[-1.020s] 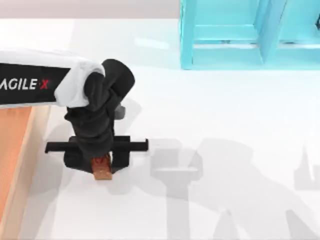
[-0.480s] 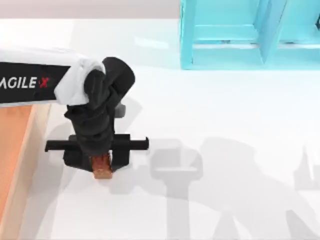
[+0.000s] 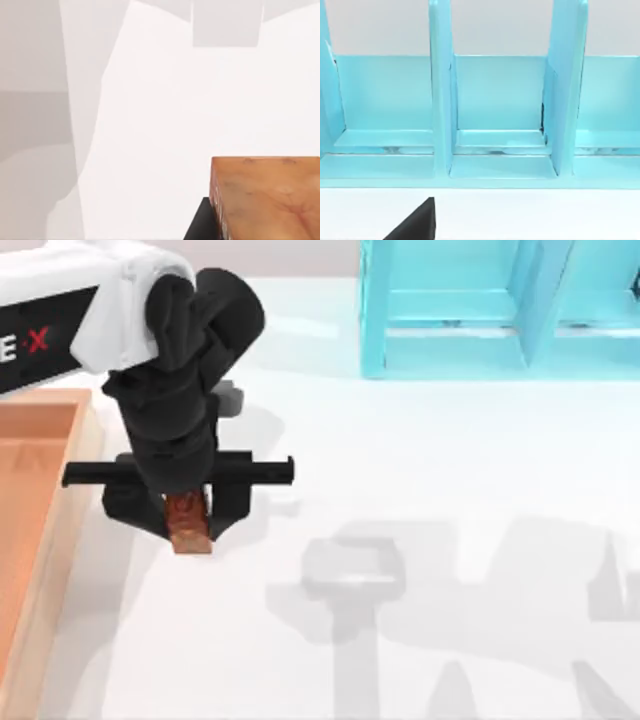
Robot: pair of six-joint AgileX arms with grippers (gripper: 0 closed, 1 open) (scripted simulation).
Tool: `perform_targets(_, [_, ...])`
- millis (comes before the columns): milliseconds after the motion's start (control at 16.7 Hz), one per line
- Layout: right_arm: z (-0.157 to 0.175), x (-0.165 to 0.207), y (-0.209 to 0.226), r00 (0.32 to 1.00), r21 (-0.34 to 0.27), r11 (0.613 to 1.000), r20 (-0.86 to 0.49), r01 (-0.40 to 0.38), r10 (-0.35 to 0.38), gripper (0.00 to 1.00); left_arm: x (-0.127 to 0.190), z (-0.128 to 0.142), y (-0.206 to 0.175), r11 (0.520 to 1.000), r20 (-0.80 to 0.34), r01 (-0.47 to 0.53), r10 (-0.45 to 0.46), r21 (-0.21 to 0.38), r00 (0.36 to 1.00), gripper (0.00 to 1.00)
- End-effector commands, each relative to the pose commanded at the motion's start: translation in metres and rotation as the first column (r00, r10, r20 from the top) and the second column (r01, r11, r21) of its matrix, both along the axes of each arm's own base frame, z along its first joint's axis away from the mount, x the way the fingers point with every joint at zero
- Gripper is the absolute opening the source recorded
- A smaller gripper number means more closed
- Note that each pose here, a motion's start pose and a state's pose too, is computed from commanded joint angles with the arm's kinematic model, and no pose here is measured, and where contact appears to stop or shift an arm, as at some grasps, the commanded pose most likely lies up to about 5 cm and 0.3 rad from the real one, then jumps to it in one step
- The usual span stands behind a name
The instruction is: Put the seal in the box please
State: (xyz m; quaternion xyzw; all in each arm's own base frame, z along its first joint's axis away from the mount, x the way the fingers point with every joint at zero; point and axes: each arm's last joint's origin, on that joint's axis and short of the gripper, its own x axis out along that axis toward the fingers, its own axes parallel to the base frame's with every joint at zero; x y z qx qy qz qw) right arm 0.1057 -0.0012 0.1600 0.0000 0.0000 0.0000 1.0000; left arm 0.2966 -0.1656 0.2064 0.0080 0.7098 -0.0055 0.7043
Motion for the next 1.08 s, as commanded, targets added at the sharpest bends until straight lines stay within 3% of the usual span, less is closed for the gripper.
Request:
perform_targets(120, [0.000,0.000,0.000,1.000,0.000,1.000,0.000,0.000,0.000,1.00,-0.001,0.013,0.001,1.000,0.008,0.001,-0.001,-0.005,1.000,0.00])
perform_targets(420, [0.000,0.000,0.000,1.000,0.000,1.000,0.000,0.000,0.000,1.00,-0.001,0.013,0.002,1.000,0.006,0.001,-0.001,-0.003,1.000,0.00])
perform_targets(600, [0.000,0.000,0.000,1.000,0.000,1.000,0.000,0.000,0.000,1.00,0.011,0.018,0.021,1.000,0.006,0.002,-0.002,-0.004,1.000,0.00])
perform_targets(780, [0.000,0.000,0.000,1.000,0.000,1.000,0.000,0.000,0.000,1.00,0.031,0.026,0.070,1.000,0.000,-0.001,0.001,-0.002,1.000,0.00])
perform_targets(1080, [0.000,0.000,0.000,1.000,0.000,1.000,0.000,0.000,0.000,1.00,0.042,0.039,0.192,1.000,-0.026,0.001,-0.001,-0.002,1.000,0.00])
